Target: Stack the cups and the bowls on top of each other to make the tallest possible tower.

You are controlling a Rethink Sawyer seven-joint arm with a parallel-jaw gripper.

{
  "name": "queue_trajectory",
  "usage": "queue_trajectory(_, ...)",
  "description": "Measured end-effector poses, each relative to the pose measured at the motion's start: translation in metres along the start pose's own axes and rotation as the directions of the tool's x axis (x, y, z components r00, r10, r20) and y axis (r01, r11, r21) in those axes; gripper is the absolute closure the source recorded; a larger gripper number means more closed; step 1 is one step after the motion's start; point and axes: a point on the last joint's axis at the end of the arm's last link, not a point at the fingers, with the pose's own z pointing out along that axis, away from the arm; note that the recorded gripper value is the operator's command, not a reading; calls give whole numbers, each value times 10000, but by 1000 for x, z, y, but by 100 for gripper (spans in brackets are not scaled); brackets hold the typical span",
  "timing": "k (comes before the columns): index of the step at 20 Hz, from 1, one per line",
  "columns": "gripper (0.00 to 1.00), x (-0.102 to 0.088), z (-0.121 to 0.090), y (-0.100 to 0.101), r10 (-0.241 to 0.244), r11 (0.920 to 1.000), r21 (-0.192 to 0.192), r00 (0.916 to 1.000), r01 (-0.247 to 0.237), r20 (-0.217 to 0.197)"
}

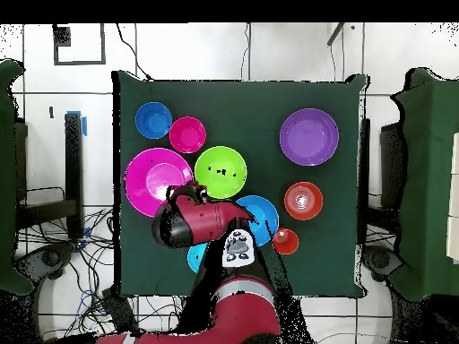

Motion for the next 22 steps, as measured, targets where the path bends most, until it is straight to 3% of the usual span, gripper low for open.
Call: queue_trajectory(22, 100, -3, -8, 4, -24, 10000, -36, 10000, 24, -65)
